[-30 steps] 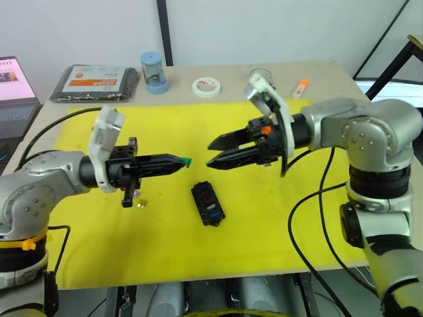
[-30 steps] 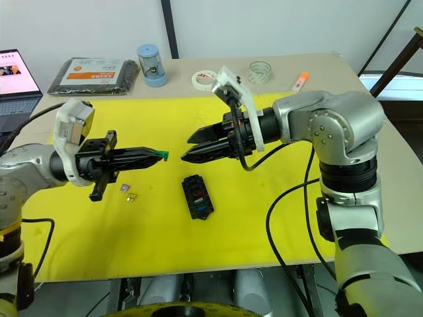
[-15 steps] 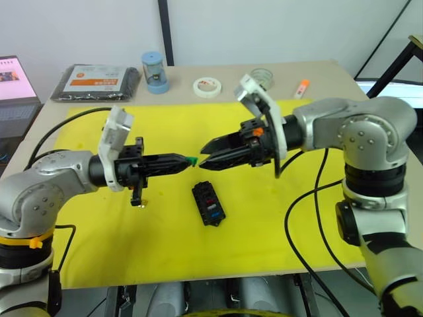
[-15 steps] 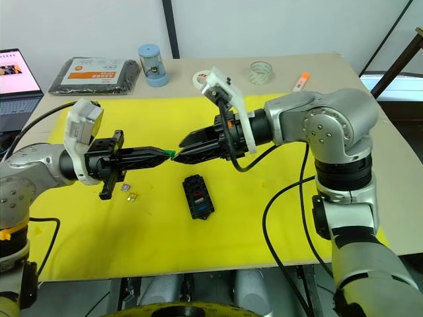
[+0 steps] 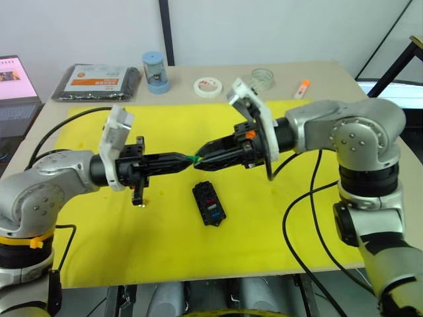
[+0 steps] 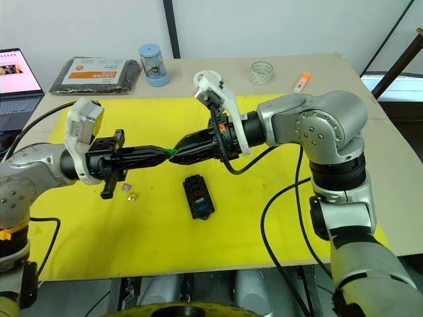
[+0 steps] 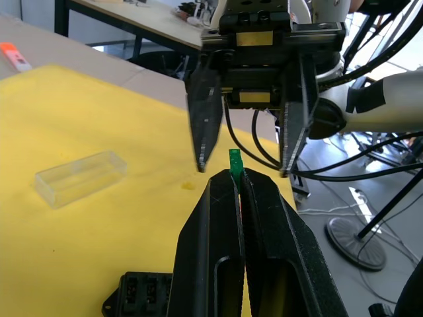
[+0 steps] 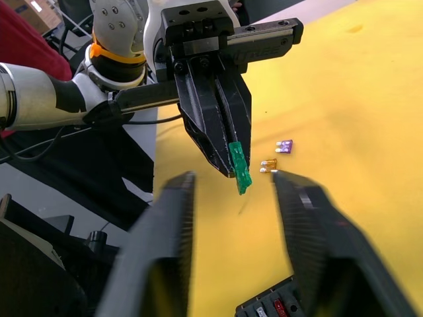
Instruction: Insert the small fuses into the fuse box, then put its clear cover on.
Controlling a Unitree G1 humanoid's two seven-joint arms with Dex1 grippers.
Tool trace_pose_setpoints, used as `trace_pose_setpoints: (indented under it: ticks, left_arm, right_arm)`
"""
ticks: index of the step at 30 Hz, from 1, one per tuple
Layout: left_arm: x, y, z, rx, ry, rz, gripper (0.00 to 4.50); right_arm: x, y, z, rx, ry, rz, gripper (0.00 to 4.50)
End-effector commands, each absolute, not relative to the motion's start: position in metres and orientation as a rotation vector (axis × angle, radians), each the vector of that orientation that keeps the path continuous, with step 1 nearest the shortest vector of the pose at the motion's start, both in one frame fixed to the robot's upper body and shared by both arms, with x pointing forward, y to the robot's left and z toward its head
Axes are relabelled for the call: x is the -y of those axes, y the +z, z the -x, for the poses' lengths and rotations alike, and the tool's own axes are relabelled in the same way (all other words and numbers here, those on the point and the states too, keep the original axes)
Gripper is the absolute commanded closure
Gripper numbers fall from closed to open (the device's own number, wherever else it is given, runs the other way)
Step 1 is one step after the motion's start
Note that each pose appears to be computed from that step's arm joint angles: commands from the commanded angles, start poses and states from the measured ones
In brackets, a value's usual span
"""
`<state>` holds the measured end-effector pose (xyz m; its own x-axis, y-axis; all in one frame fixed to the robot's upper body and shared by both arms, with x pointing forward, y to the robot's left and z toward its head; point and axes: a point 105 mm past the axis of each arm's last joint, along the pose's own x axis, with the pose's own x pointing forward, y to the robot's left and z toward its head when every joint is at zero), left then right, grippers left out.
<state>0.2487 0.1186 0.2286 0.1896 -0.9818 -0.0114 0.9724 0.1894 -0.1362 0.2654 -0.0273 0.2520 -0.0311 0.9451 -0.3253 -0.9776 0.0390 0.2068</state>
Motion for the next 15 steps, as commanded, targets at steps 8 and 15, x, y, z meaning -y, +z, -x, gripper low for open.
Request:
trace_pose_setpoints:
  ticks: [8,15]
  left_arm:
    - [-0.1135,0.2368,-0.2426,-0.07,-1.404,0.066,4.5]
    - [-0.114,0.2345,-0.242,-0.079,-1.402,0.063,4.5]
  right_arm:
    - [0.0243,0.263,-0.2613,-0.373,1.576,0.122,2.78]
    - [0.025,0.2631,-0.262,-0.371,1.573,0.129,2.78]
